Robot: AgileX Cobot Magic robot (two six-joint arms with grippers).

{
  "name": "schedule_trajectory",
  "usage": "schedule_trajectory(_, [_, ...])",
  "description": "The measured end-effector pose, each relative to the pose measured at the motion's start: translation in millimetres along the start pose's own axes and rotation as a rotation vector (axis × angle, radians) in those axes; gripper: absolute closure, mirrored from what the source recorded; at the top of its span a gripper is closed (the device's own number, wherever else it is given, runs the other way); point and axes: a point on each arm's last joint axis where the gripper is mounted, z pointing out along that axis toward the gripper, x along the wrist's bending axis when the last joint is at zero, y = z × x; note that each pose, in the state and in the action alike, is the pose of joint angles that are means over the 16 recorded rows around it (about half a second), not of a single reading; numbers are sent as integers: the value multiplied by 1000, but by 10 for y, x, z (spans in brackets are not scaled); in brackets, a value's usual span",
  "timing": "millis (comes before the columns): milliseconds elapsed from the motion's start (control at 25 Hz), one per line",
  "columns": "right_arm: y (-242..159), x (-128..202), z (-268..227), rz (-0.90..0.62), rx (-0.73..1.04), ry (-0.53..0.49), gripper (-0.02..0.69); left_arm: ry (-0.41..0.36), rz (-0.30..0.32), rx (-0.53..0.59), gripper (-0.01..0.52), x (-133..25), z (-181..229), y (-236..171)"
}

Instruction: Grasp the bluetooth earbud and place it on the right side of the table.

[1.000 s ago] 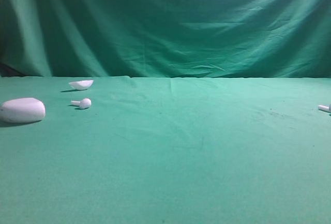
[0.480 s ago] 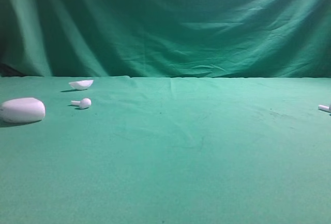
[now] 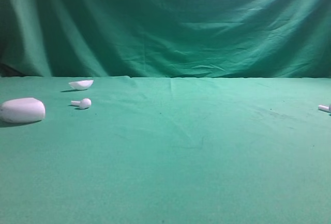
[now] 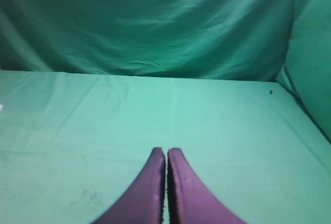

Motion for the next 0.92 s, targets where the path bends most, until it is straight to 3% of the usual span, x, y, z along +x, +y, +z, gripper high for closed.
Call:
schedule_trajectory(440, [-809, 25, 324, 64, 62, -43, 665, 0, 0, 0, 514, 0, 0, 0])
schedule_trajectory(920, [-938, 38, 356, 93, 109, -38, 665, 0, 0, 0, 514, 0, 0, 0])
